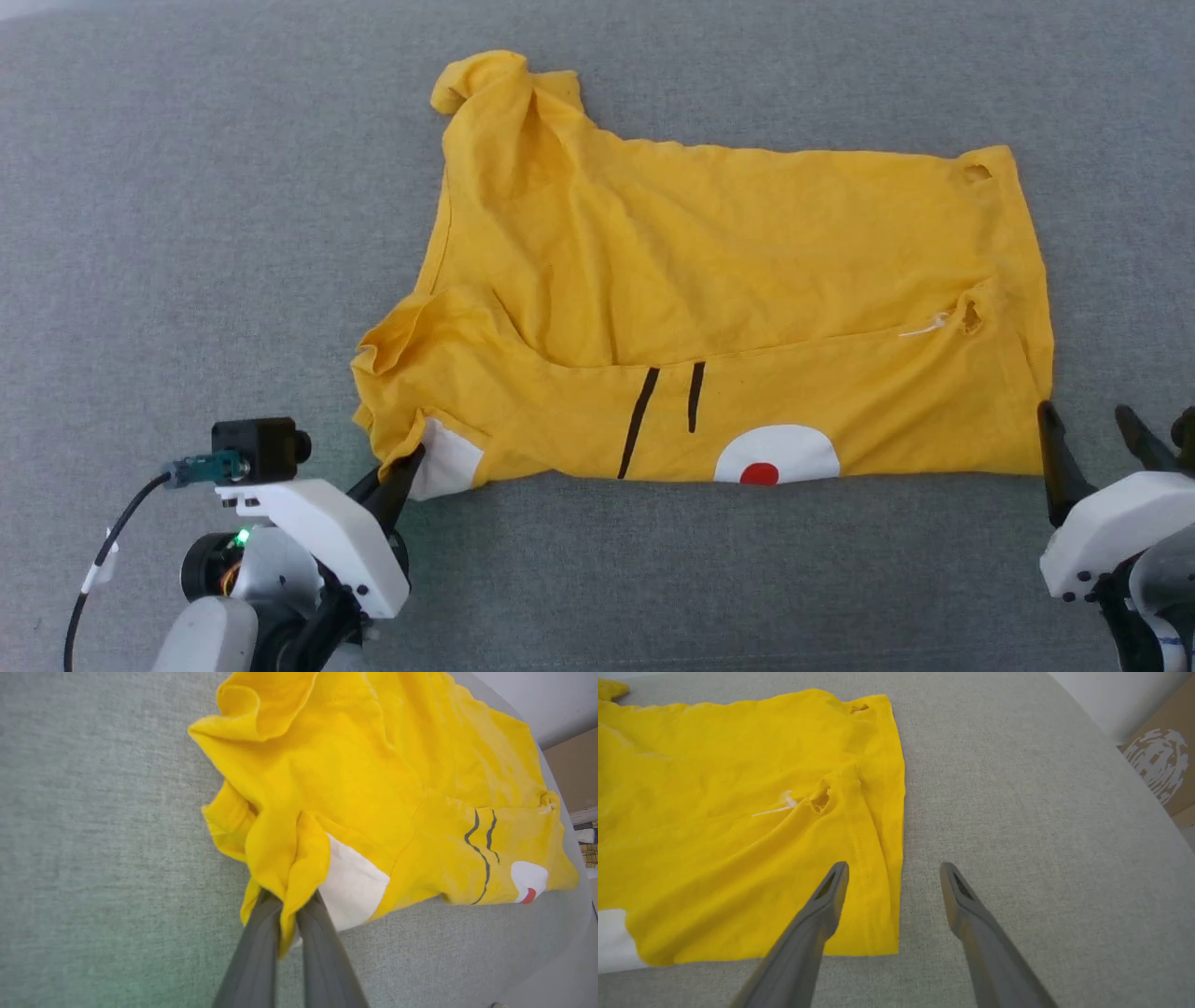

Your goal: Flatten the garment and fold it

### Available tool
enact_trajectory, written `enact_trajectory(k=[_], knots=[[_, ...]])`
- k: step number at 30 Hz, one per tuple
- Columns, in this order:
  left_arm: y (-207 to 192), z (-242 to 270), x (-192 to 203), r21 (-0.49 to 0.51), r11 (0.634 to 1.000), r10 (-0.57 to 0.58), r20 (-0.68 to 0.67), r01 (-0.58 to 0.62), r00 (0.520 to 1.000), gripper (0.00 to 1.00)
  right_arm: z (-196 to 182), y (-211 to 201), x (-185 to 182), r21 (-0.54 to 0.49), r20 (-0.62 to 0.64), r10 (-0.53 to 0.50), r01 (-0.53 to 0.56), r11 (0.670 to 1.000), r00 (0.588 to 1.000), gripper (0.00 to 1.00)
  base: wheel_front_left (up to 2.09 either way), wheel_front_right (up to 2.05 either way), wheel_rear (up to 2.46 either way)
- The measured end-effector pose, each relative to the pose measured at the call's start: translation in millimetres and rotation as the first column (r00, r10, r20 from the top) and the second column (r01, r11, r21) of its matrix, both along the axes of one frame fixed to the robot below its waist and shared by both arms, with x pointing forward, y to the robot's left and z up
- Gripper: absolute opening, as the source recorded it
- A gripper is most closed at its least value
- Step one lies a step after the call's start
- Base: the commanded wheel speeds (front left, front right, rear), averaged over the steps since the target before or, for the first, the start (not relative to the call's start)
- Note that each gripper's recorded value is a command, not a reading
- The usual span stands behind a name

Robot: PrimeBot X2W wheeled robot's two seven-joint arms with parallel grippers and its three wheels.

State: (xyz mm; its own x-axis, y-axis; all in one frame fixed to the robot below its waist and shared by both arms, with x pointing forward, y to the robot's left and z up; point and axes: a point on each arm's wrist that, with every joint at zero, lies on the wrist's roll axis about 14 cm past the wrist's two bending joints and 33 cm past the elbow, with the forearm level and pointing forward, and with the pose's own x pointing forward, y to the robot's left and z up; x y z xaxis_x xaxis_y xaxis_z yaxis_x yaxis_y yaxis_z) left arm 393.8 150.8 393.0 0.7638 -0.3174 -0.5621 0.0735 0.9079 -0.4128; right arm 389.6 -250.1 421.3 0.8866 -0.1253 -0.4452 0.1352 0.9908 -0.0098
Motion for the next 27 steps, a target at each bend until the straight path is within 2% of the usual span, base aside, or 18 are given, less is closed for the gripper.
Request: enact_trajectory(k=[6,17,18,20,21,27], knots=[[-0.3,-2.0,-0.8,0.000,1.000,-0.002,-0.005,0.002,1.000,0.00,-18.5,-1.0,-8.1,0.043,-0.144,-0.012,0.018,0.999,0.989,1.00,0.00,0.00,0.00],[1.2,-5.5,1.8,0.007,1.000,-0.003,-0.010,0.003,1.000,0.00,-48.6,3.6,-9.9,0.123,-0.241,-0.018,0.048,0.991,0.970,1.00,0.00,0.00,0.00],[1.5,-6.0,1.8,0.007,1.000,-0.002,-0.011,0.003,1.000,0.00,-50.7,4.6,-9.4,0.126,-0.246,-0.016,0.048,0.991,0.969,0.79,0.00,0.00,0.00],[2.0,-6.6,2.0,0.009,1.000,-0.003,-0.013,0.003,1.000,0.00,-52.7,4.9,-6.8,0.143,-0.248,-0.019,0.056,0.988,0.969,0.14,0.00,0.00,0.00],[2.1,-6.7,2.3,0.009,1.000,-0.002,-0.013,0.002,1.000,0.00,-53.2,5.3,-5.4,0.146,-0.248,-0.018,0.056,0.988,0.969,0.00,0.00,0.00,0.00],[3.1,-5.3,3.3,0.007,1.000,0.000,-0.007,0.000,1.000,0.00,-50.9,6.4,0.8,0.162,-0.234,-0.020,0.059,0.985,0.972,0.00,0.00,0.00,0.00]])
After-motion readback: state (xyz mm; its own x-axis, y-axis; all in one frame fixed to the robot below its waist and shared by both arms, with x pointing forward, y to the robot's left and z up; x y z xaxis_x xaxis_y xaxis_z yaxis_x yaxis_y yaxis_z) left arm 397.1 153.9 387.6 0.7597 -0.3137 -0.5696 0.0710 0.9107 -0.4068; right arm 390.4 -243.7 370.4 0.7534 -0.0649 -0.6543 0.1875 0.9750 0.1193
